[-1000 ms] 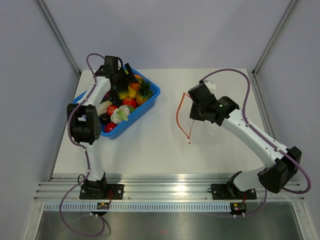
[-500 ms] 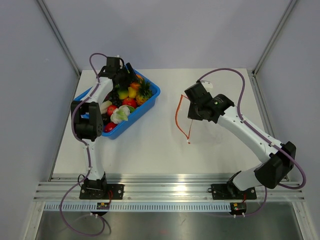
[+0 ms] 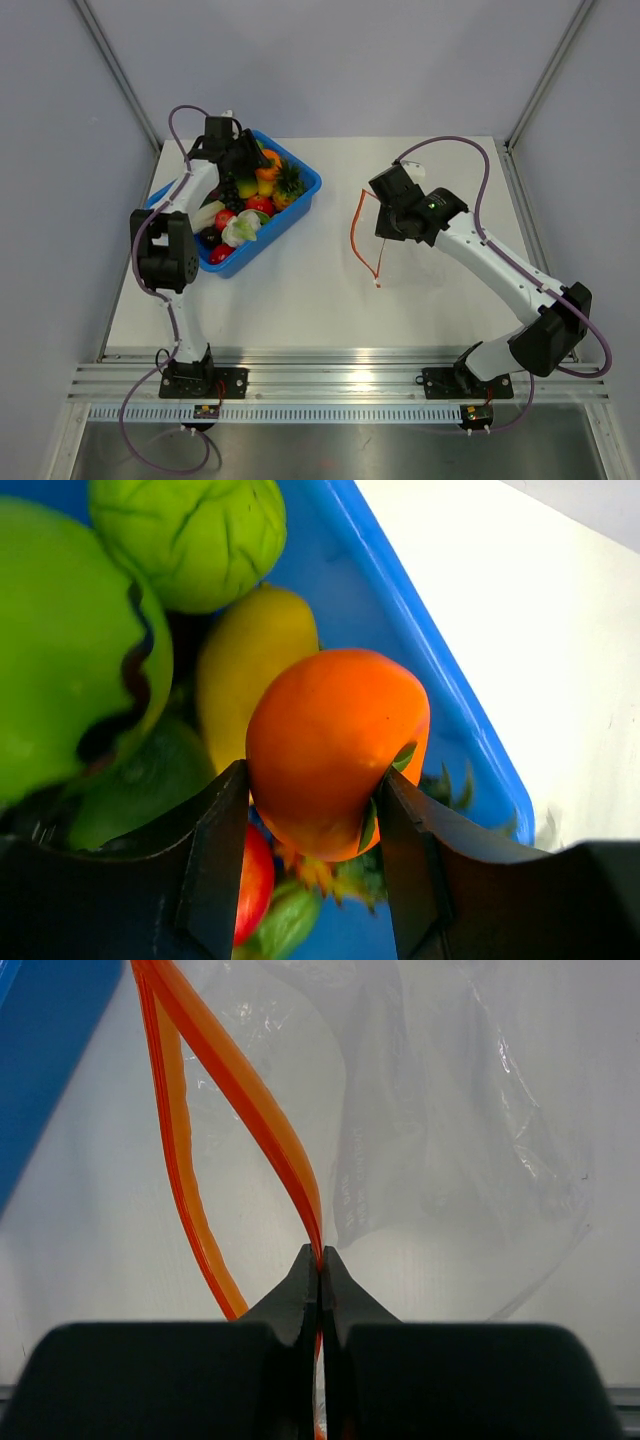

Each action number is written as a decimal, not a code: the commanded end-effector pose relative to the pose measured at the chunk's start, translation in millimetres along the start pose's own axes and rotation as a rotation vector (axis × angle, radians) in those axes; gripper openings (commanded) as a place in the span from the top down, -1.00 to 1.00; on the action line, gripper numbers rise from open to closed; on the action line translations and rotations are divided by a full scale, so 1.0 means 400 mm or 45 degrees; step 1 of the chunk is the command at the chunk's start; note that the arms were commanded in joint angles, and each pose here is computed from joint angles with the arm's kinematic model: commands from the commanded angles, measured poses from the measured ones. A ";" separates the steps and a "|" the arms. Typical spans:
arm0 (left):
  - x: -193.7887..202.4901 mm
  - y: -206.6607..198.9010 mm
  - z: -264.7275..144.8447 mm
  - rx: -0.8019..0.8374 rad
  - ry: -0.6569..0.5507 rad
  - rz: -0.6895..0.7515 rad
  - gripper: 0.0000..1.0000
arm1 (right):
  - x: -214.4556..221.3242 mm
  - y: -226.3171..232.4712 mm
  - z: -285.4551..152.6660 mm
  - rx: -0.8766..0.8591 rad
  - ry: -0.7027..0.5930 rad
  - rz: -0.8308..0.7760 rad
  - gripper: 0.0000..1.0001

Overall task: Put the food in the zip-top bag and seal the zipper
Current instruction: Pick up the fake fruit from the bin, then place the fake fruit in the zipper food storage bag.

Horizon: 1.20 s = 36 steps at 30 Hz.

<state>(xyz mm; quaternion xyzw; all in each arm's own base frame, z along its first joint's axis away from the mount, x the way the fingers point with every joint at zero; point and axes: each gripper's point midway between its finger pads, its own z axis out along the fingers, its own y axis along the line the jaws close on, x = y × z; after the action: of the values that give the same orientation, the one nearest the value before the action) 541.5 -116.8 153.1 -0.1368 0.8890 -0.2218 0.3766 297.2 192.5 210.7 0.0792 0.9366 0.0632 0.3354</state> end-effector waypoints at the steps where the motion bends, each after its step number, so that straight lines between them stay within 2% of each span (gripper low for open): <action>1: -0.103 -0.089 -0.192 0.055 -0.200 0.104 0.52 | -0.019 0.010 -0.017 -0.023 -0.037 0.002 1.00; 5: -0.080 -0.119 -0.320 0.087 -0.193 0.163 0.83 | -0.022 0.013 -0.023 -0.045 -0.048 0.016 1.00; 7: -0.061 -0.150 -0.388 0.129 -0.201 0.203 0.87 | -0.017 0.016 -0.020 -0.056 -0.044 0.017 1.00; 12: 0.047 -0.187 -0.493 0.203 -0.103 0.313 1.00 | -0.017 0.027 -0.021 -0.089 -0.048 0.029 1.00; 17: 0.197 -0.322 -0.580 0.469 0.020 0.388 1.00 | -0.020 0.043 -0.018 -0.122 -0.048 0.034 1.00; 24: 0.419 -0.484 -0.585 0.803 0.266 0.352 1.00 | -0.021 0.081 -0.033 -0.218 -0.020 0.060 1.00; 30: 0.476 -0.545 -0.562 0.858 0.333 0.339 1.00 | -0.025 0.100 -0.066 -0.298 -0.021 0.086 1.00; 36: 0.480 -0.552 -0.484 0.766 0.351 0.308 1.00 | -0.030 0.119 -0.111 -0.393 -0.017 0.119 1.00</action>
<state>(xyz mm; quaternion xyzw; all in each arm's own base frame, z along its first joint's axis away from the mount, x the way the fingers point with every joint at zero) 268.4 -317.2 241.9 0.1251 0.8548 -0.4262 0.2685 286.7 223.4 230.4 0.0684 0.9278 0.1679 0.3261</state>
